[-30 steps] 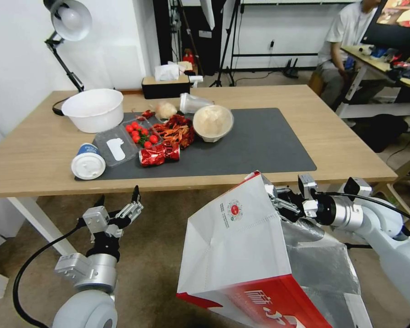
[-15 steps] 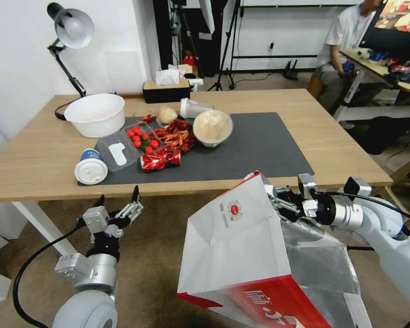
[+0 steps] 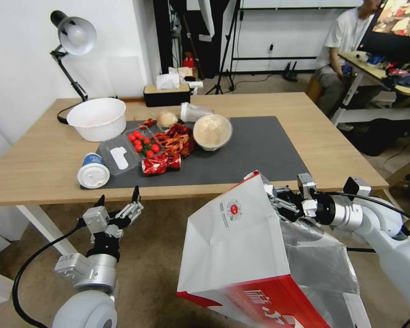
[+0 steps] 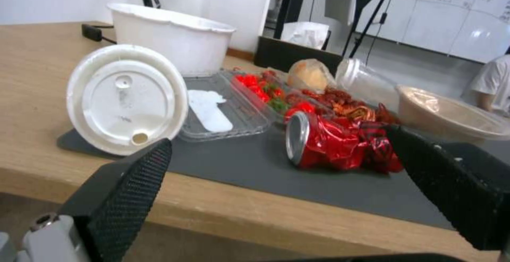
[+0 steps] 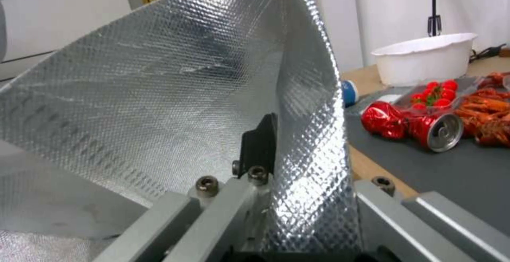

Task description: Pick up the food delivery bag from the floor and place it on the table.

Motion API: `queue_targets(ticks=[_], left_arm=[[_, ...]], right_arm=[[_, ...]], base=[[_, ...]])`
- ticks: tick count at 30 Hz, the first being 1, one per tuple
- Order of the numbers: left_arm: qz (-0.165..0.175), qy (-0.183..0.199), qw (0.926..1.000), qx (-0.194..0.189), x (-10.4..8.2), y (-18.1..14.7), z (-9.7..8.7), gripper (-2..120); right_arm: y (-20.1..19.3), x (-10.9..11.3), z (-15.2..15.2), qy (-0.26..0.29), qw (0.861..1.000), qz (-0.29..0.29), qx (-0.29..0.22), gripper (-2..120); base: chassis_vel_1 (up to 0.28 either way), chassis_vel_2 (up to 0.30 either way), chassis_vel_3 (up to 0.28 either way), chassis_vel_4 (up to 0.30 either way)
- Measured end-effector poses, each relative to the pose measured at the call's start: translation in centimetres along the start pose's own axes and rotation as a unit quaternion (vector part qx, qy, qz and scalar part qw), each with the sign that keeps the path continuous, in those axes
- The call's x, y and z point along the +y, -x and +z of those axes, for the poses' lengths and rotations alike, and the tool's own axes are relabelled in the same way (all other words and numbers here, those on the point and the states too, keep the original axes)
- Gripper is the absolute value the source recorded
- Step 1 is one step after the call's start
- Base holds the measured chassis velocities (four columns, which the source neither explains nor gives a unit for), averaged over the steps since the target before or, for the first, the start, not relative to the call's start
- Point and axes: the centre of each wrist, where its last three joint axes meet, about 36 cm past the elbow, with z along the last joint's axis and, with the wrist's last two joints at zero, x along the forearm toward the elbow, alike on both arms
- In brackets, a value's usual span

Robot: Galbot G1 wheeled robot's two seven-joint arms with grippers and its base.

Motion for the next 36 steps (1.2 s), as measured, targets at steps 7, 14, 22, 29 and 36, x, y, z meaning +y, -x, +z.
queue_targets(ticks=[7,14,22,29,36], left_arm=[[0.001,-0.006,1.0000,-0.008,0.0,0.1,0.2,100],[0.001,-0.006,0.9999,-0.010,0.0,0.1,0.2,100],[0.000,-0.006,0.9999,-0.013,0.1,0.0,0.2,100],[0.000,-0.005,0.9998,-0.017,0.1,0.0,0.1,100],[0.001,-0.006,0.9997,-0.022,0.0,0.0,-0.2,100]], right_arm=[[0.1,-0.1,-0.1,-0.001,1.000,0.000,0.000,0],[0.0,-0.1,-0.1,-0.001,1.000,0.000,0.001,0],[-0.1,-0.1,-0.5,-0.001,1.000,0.004,-0.008,0],[-1.4,-0.2,-3.7,-0.011,0.998,0.038,-0.057,0],[-1.5,0.5,-9.8,-0.033,0.978,0.119,-0.167,0]], base=[[0.000,0.000,0.000,0.000],[0.000,0.000,0.000,0.000],[0.000,0.000,0.000,0.000],[0.000,0.000,0.000,0.000],[0.000,0.000,0.000,0.000]])
